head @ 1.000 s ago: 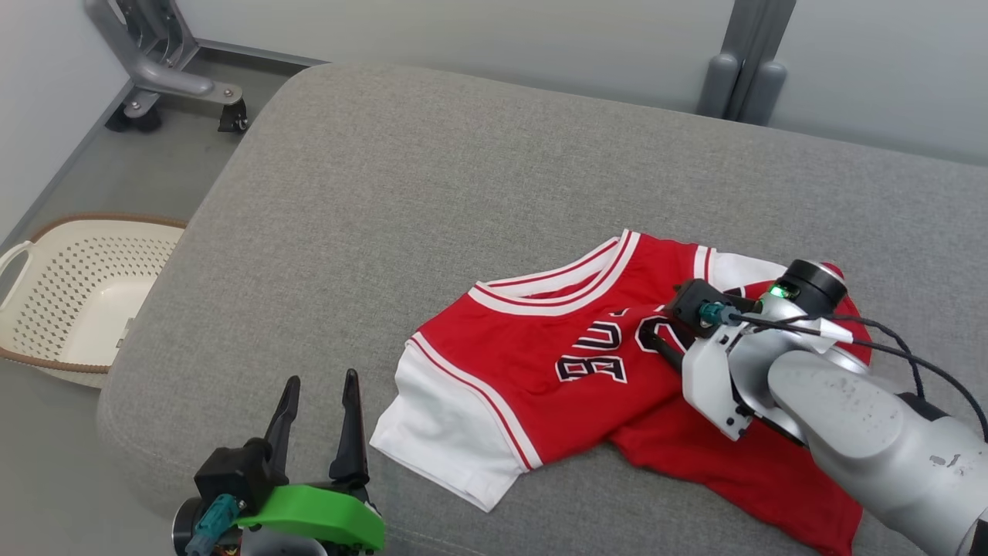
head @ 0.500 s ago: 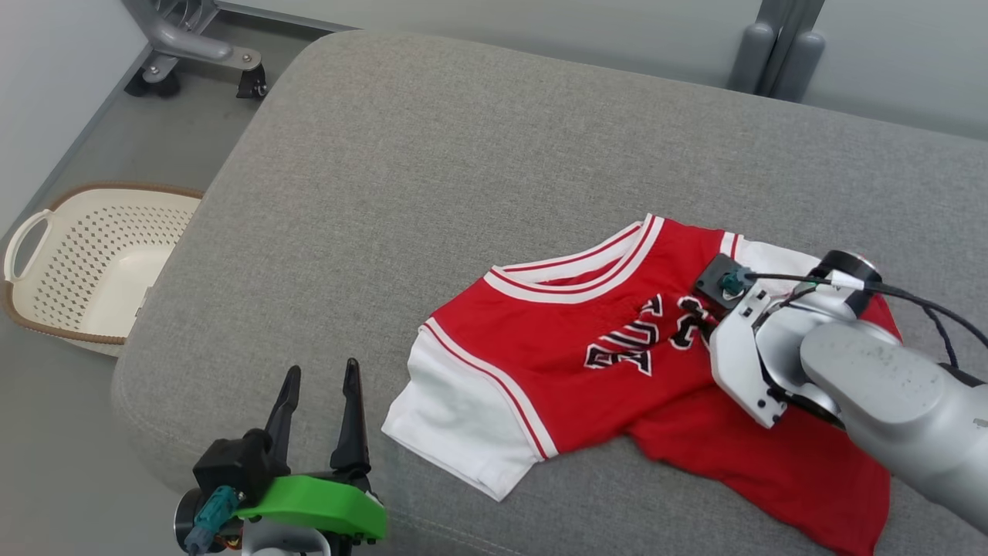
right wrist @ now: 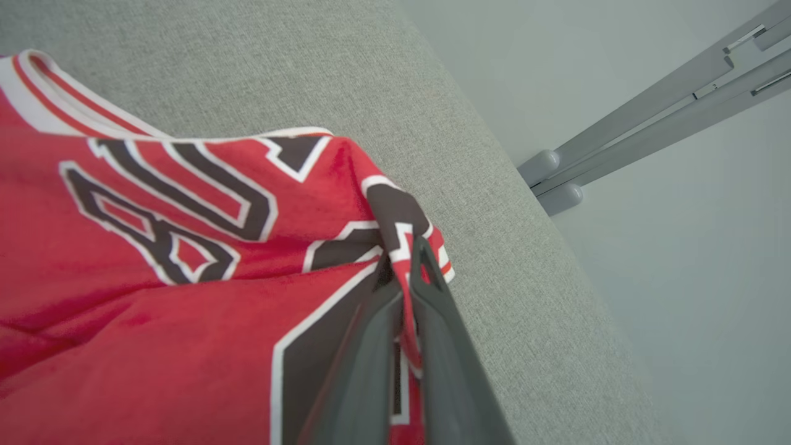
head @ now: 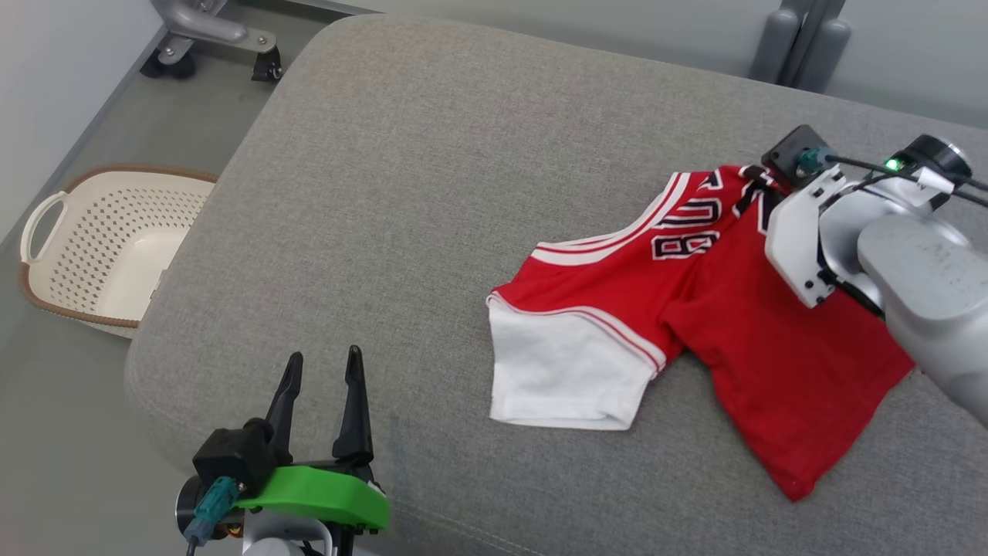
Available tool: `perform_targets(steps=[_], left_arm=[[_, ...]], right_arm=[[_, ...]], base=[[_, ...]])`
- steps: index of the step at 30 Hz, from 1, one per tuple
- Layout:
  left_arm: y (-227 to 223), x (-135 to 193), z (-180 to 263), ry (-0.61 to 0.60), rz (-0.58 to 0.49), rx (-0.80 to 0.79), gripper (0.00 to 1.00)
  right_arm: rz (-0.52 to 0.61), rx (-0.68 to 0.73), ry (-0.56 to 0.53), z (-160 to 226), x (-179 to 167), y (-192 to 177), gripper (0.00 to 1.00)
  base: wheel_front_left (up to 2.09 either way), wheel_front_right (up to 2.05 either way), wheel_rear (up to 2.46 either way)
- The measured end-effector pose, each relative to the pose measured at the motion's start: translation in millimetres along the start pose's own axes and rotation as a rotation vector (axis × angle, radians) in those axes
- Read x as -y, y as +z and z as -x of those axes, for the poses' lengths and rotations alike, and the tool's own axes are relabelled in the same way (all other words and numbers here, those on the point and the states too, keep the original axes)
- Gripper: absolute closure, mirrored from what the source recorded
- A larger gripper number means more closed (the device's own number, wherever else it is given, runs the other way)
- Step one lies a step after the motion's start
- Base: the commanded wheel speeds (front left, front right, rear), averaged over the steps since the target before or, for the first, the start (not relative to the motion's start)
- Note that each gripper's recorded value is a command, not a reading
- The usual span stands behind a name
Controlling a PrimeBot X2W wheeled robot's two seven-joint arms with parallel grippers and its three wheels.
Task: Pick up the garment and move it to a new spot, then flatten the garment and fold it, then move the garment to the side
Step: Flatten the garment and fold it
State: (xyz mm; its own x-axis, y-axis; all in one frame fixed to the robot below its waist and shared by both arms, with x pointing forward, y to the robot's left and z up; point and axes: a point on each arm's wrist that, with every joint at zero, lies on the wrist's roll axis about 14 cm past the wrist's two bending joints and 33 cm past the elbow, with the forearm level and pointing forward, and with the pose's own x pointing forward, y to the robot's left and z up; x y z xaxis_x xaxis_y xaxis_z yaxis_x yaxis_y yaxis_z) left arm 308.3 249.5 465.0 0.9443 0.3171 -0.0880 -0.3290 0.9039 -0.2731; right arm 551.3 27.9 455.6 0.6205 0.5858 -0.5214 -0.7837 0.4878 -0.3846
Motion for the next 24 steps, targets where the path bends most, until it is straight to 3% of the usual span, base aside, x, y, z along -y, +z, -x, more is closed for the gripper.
perform_targets(steps=[6, 7, 8, 9, 10, 19, 24], left_arm=[[-1, -3, 2, 0.013, -0.002, -0.005, 0.0], [-1, -3, 2, 0.015, -0.001, -0.006, 0.0], [-1, -4, 1, 0.018, 0.0, -0.006, 0.0], [-1, -4, 1, 0.018, 0.0, -0.006, 0.0], [-1, -4, 1, 0.019, 0.0, -0.006, 0.0], [-4, 10, -5, -0.025, -0.001, -0.011, 0.0], [-2, 21, -10, -0.064, -0.008, 0.0, 0.0]], right_arm=[[0.029, 0.025, -0.055, -9, 20, 12, 1.0], [0.02, 0.023, -0.057, -10, 20, 11, 0.88], [0.003, 0.033, -0.062, -11, 20, 11, 0.61], [-0.007, 0.035, -0.067, -12, 21, 10, 0.21], [-0.013, 0.043, -0.069, -12, 20, 11, 0.0], [-0.11, 0.194, -0.155, 7, 41, 22, 0.0], [-0.263, 0.289, -0.254, 32, 67, 27, 0.0]], base=[[0.0, 0.0, 0.0], [0.0, 0.0, 0.0], [0.0, 0.0, 0.0], [0.0, 0.0, 0.0], [0.0, 0.0, 0.0], [0.0, 0.0, 0.0], [0.0, 0.0, 0.0]])
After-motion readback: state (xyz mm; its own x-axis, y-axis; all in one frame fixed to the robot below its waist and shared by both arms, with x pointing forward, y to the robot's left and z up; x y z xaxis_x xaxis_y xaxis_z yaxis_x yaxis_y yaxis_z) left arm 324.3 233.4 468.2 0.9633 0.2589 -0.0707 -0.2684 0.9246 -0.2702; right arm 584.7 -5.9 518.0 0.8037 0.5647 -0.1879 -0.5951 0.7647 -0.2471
